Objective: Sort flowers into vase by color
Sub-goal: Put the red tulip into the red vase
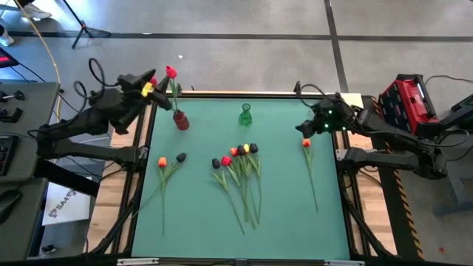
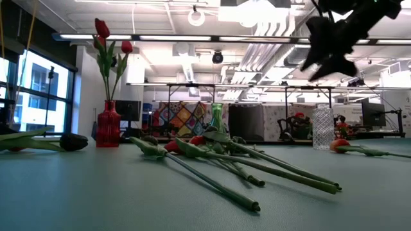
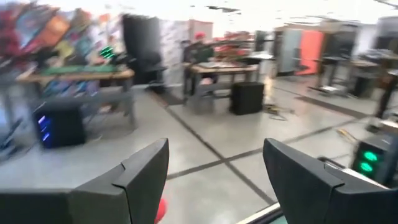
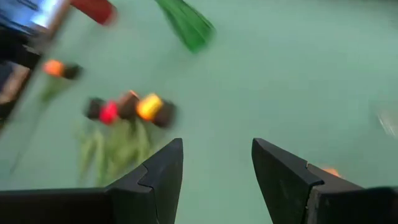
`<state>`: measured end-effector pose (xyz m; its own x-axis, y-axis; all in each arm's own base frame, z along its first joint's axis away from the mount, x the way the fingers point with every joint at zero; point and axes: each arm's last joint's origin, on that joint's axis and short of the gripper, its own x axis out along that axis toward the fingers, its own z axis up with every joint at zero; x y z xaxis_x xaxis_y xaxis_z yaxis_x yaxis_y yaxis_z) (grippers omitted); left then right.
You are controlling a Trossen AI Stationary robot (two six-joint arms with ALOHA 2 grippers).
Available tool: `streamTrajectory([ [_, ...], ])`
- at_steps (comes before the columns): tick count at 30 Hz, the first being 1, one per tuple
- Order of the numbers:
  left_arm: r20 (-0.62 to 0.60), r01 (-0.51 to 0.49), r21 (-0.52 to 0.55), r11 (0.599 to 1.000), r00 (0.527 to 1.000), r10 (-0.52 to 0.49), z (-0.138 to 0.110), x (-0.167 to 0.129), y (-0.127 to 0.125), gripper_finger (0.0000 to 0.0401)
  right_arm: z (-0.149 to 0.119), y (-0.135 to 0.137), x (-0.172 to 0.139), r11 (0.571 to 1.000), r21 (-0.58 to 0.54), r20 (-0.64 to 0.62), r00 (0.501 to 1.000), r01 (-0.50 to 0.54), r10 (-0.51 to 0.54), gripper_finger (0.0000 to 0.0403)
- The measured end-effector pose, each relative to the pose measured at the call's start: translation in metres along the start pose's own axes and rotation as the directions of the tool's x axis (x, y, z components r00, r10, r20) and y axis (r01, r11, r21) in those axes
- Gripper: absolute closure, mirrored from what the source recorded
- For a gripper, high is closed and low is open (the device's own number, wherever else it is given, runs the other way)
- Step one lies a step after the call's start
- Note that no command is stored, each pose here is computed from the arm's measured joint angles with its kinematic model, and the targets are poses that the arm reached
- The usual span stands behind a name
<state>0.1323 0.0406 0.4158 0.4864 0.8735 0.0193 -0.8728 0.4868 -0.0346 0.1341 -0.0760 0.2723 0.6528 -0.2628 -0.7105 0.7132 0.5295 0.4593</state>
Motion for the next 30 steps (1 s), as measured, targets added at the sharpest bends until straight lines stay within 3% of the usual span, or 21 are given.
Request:
streamTrajectory([
  [6,0.025,0.106,-0.031,0.994,0.994,-0.106,0.021,-0.004,-0.009,0.0151,-0.018,-0.007,-0.001,0.987,0.095,-0.157,0.981,0.133,-0.117,0.0222],
  [10,0.027,0.2,-0.038,0.979,0.98,-0.199,0.029,-0.006,-0.015,0.0151,-0.031,-0.005,0.008,0.979,0.138,-0.192,0.974,0.151,-0.123,0.0222],
  [18,-0.143,0.293,-0.059,0.954,0.944,-0.298,0.013,-0.009,-0.02,0.0151,-0.048,0.033,0.054,0.965,0.226,-0.13,0.978,-0.131,0.163,0.0224],
  [24,-0.31,0.408,-0.047,0.912,0.862,-0.402,-0.007,-0.005,-0.034,0.0151,-0.048,0.08,0.092,0.951,0.071,-0.115,0.945,-0.301,0.307,0.0255],
  [30,-0.366,0.459,-0.042,0.888,0.82,-0.441,-0.014,-0.002,-0.042,0.0151,-0.035,0.122,0.131,0.951,-0.051,-0.148,0.944,-0.306,0.296,0.0283],
])
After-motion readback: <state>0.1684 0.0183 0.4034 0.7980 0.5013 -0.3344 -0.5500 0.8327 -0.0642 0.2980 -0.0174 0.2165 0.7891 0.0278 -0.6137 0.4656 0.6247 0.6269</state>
